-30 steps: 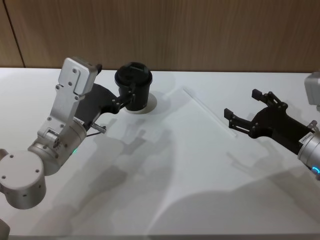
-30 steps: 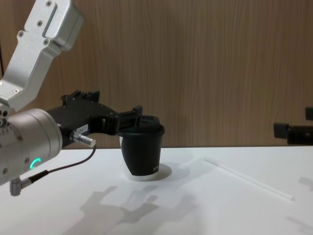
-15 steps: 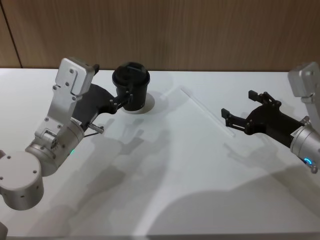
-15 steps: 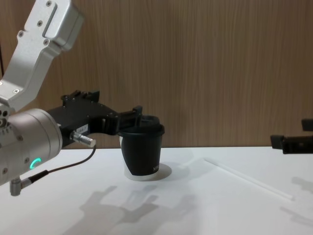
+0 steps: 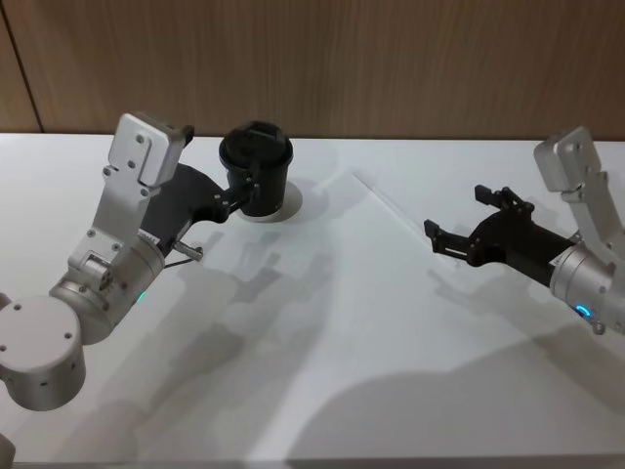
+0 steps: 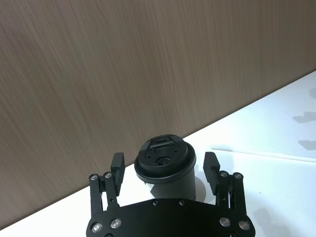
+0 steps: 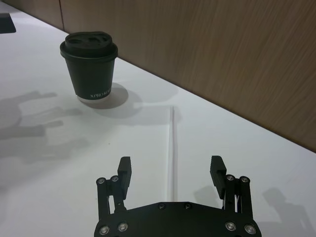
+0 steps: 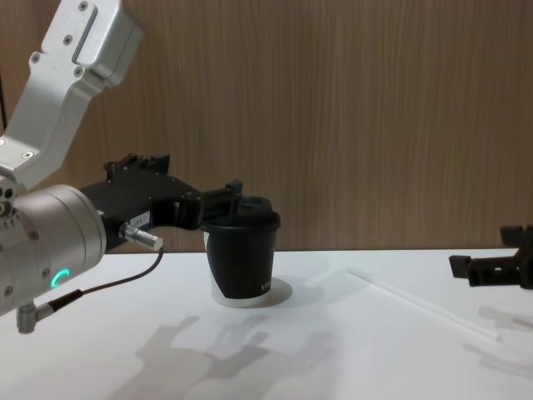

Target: Pick up the straw with one hand, pass it to the other hand, and insert it into the cup.

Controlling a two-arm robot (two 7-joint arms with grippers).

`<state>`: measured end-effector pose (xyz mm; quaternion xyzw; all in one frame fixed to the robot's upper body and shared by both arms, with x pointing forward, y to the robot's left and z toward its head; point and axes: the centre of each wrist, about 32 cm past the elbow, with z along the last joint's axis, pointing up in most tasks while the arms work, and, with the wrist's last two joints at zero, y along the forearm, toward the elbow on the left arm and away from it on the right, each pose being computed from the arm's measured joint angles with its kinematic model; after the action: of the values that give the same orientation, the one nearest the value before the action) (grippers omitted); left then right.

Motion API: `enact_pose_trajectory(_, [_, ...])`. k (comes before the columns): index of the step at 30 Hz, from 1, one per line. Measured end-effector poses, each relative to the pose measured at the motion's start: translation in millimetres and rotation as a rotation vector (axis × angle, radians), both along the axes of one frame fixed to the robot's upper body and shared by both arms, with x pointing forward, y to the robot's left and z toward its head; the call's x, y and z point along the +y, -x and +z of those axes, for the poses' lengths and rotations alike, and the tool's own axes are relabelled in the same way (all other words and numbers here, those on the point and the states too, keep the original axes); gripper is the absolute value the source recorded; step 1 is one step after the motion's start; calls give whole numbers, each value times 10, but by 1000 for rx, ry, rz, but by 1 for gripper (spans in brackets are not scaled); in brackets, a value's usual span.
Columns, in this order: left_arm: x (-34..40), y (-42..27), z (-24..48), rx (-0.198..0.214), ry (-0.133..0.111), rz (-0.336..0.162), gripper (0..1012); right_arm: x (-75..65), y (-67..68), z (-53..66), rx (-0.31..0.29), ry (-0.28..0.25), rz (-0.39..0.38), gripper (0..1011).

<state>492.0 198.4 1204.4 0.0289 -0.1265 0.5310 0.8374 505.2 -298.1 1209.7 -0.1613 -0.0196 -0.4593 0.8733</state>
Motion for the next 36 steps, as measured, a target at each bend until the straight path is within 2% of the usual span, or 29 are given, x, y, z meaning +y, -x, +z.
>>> enact_pose_trajectory(7, [0, 0, 0, 0, 0, 0, 1000, 11, -70, -68, 19, -6, 1, 1001])
enact_pose_trajectory(16, [0, 0, 0, 0, 0, 0, 1000, 17, -155, -152, 57, -45, -3, 1001])
enact_pose_trajectory(36, [0, 0, 0, 0, 0, 0, 1000, 14, -240, -327, 121, -96, -23, 1001])
